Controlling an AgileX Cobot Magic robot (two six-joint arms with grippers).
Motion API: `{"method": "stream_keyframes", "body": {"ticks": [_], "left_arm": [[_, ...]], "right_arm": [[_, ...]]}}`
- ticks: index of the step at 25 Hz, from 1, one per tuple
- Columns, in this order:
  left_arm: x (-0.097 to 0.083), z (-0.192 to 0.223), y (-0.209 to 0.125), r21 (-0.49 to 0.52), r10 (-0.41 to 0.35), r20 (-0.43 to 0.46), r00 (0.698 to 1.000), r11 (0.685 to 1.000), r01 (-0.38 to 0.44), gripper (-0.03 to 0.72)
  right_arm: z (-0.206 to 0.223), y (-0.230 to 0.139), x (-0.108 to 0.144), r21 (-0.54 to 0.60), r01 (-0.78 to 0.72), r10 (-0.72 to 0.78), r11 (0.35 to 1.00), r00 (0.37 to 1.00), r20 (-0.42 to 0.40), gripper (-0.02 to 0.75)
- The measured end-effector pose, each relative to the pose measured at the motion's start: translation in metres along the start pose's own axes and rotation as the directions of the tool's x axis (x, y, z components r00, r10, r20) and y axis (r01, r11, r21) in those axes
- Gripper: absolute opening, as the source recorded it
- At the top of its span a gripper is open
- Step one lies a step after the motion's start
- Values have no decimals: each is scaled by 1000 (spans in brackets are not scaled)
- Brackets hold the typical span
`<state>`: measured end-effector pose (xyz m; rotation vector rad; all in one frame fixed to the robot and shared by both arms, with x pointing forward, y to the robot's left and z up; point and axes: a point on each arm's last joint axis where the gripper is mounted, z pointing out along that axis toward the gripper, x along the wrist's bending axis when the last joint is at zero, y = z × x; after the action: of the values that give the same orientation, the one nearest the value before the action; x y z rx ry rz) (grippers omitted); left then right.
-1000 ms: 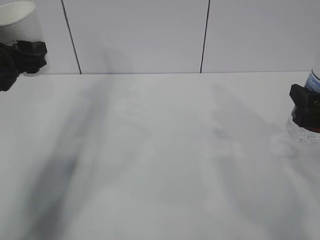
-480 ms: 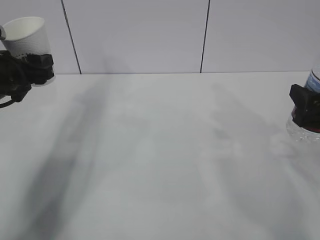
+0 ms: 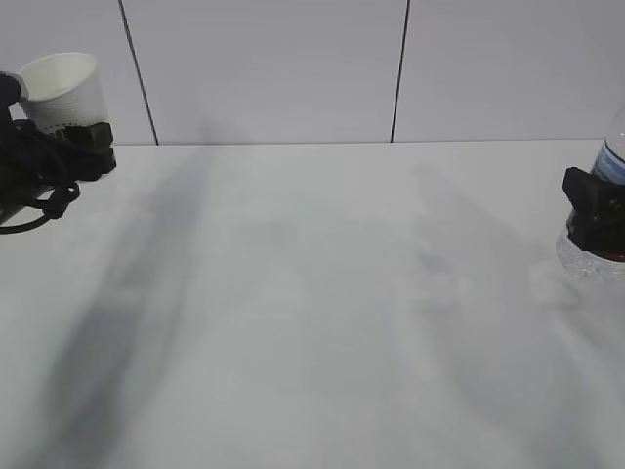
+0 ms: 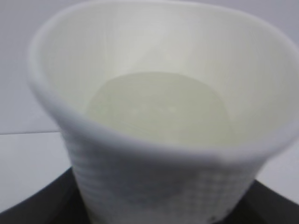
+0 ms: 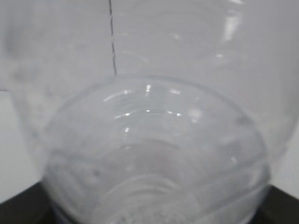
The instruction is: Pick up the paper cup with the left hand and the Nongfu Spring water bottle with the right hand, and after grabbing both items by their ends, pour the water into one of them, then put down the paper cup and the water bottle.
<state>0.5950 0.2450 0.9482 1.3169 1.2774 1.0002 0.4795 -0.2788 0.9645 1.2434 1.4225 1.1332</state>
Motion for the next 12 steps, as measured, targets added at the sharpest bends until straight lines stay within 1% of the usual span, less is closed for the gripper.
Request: {"method": "stream_keyframes", "body": {"ticks": [7,12], "left_arm": [[1,5,-13,6,3,-3,1000,1000,-3,486],[1,5,-15,3,3,-3,1000,1000,-3,486]], "right_arm": [[0,1,0,-6,0,0,1000,1000,0,519],[0,1,0,-6,0,0,1000,1000,0,519]]}}
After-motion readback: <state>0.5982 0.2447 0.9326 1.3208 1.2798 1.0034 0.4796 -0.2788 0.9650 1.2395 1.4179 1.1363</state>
